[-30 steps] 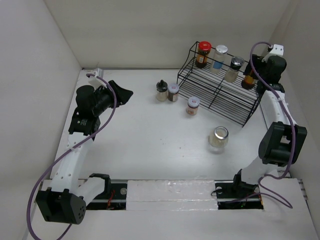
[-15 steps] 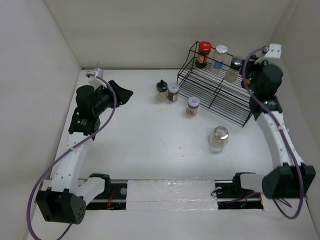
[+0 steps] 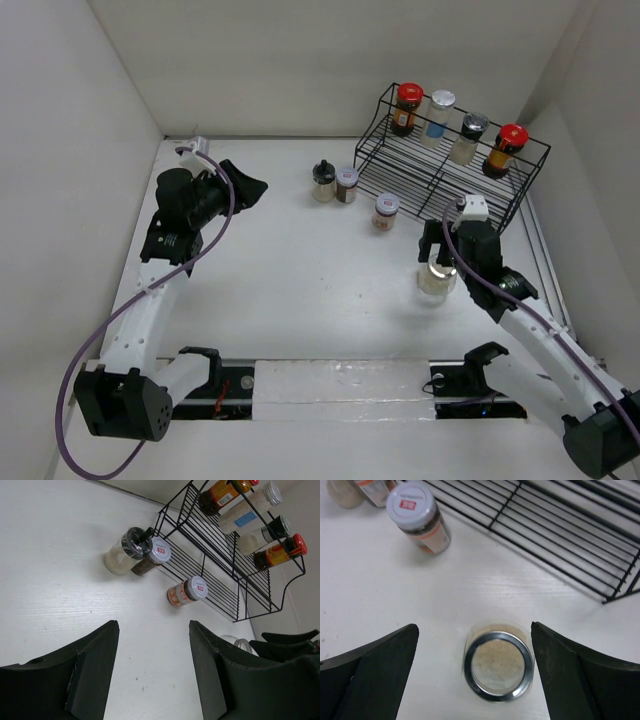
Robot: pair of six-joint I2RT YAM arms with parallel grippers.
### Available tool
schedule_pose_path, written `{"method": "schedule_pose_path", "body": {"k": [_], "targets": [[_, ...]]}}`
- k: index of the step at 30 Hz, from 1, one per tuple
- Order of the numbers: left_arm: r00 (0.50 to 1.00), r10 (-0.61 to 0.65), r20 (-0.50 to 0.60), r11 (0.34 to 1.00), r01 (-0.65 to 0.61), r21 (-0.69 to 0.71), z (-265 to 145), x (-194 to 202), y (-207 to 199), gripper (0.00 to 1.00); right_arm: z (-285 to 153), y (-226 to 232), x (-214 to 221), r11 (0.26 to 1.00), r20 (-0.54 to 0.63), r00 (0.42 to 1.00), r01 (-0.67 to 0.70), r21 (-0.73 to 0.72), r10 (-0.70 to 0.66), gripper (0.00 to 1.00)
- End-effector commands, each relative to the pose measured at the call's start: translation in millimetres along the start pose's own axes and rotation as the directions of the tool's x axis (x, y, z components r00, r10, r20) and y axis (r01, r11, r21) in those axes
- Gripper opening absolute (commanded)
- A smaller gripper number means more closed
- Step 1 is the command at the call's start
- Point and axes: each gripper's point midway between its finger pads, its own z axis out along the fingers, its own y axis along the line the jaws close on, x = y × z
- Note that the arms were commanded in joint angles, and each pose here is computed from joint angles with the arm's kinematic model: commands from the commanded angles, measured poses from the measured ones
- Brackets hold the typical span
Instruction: Organize the condiment bottles
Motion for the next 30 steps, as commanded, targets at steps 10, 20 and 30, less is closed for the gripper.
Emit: {"method": "schedule_pose_path", "body": {"k": [10, 20, 30], "targets": [[1.000, 0.014, 0.024, 0.999, -0.015, 0.041, -1.6, -5.9, -7.8, 0.54, -2.8, -19.0, 55.2, 0.988, -0.207, 0.978, 0.006, 0.153, 0.026, 1.00], [1.000, 0.011, 0.010, 0.999, -0.011, 0.047, 0.3, -3.1, -7.3, 0.54, -0.9, -29.0, 54.5, 0.976, -0.218, 0.975, 0.007, 0.219, 0.042, 0.99], [1.000, 0.011, 0.010, 0.999, -0.011, 0.047, 0.3, -3.1, -7.3, 0.54, 0.2, -10.4, 32.7, 0.987, -0.163, 0.986, 0.002, 0.162, 0.025, 0.65]]}}
